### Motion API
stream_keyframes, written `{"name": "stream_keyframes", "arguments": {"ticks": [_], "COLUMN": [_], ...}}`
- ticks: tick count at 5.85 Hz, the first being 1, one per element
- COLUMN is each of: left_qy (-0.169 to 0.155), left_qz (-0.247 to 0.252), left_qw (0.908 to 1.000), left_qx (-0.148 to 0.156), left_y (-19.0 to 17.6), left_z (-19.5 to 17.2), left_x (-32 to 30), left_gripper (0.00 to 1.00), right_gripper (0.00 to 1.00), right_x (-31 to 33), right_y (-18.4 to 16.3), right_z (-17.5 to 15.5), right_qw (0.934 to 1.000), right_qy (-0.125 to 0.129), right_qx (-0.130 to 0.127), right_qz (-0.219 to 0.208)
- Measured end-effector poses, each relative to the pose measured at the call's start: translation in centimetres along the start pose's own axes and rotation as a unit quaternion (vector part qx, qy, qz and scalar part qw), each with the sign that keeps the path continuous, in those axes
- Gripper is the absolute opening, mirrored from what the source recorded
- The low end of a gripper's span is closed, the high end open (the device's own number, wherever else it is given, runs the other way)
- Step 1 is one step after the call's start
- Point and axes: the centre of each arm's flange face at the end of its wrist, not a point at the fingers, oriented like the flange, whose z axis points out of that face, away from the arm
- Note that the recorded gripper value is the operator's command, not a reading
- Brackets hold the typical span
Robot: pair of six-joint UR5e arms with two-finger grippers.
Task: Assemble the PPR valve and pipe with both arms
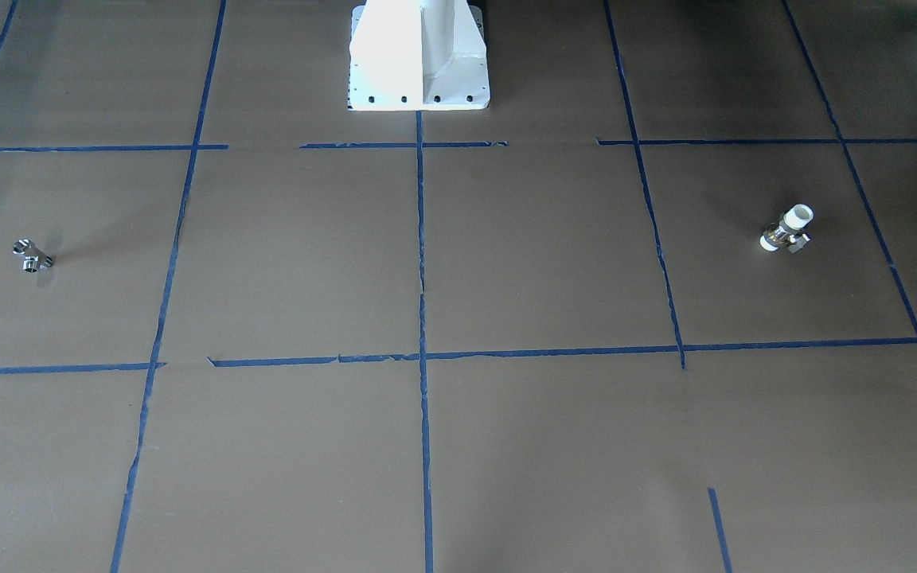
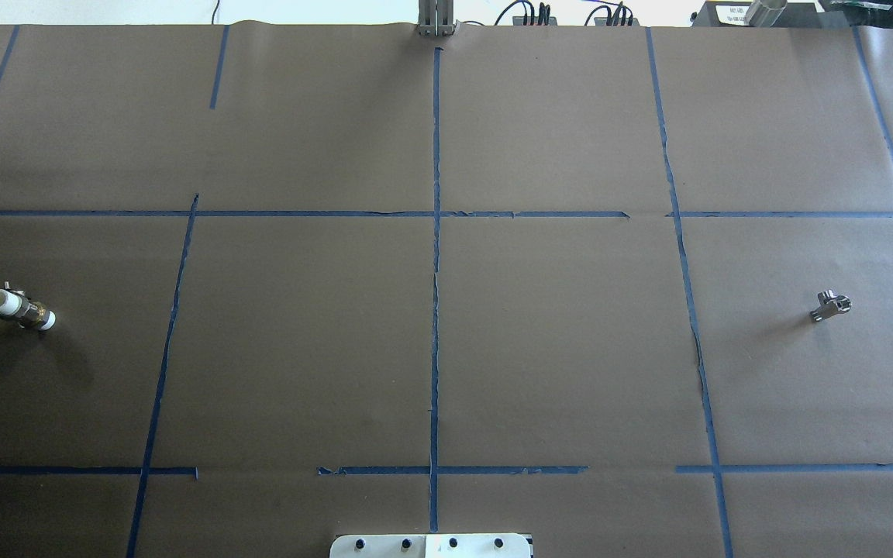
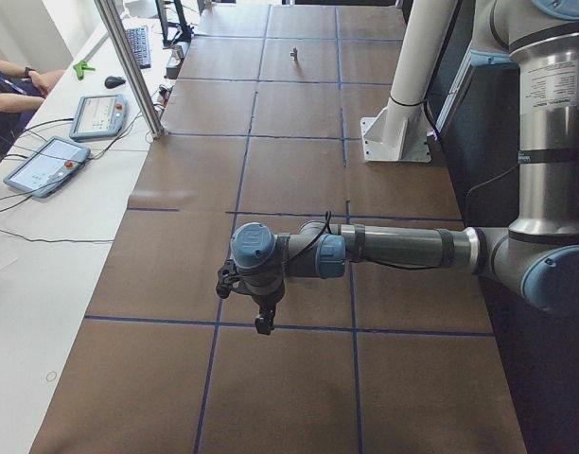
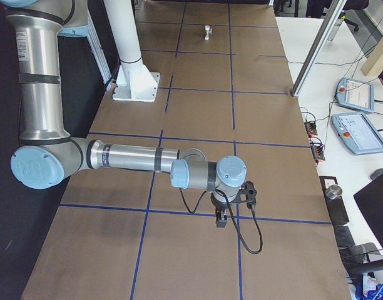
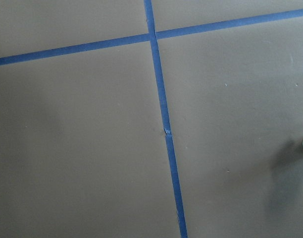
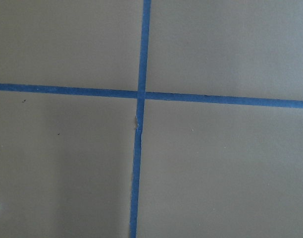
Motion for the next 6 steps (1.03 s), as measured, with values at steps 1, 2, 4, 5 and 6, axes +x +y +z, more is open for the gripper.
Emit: {"name": "stream_keyframes", "arguments": {"ticks": [1, 2, 4, 5, 6], "left_qy": [-0.001, -0.001, -0.003, -0.005, -0.008], "left_qz": [0.0, 0.002, 0.013, 0.035, 0.061], "left_qw": [1.0, 1.0, 0.9999, 0.9991, 0.997], "left_qx": [-0.004, -0.008, 0.001, 0.023, 0.047], "left_y": [0.0, 0.1, -0.7, -2.1, -4.3], "left_z": [0.3, 0.7, 0.2, -0.8, -2.0], "left_x": [0.0, 0.1, 0.9, 1.8, 3.0], "left_gripper": [1.0, 1.0, 1.0, 1.0, 1.0], "right_gripper": [1.0, 1.0, 1.0, 1.0, 1.0], "right_x": [-0.2, -0.4, -0.5, -0.6, -0.5], "right_y": [-0.1, -0.1, -0.1, -0.1, 0.0], "right_z": [0.0, -0.1, -0.1, -0.2, -0.2], "right_qw": [1.0, 1.0, 1.0, 1.0, 1.0], "right_qy": [-0.001, -0.003, -0.003, -0.002, -0.002], "right_qx": [0.0, 0.001, 0.001, 0.002, 0.001], "right_qz": [-0.001, -0.002, -0.003, -0.002, 0.002]}}
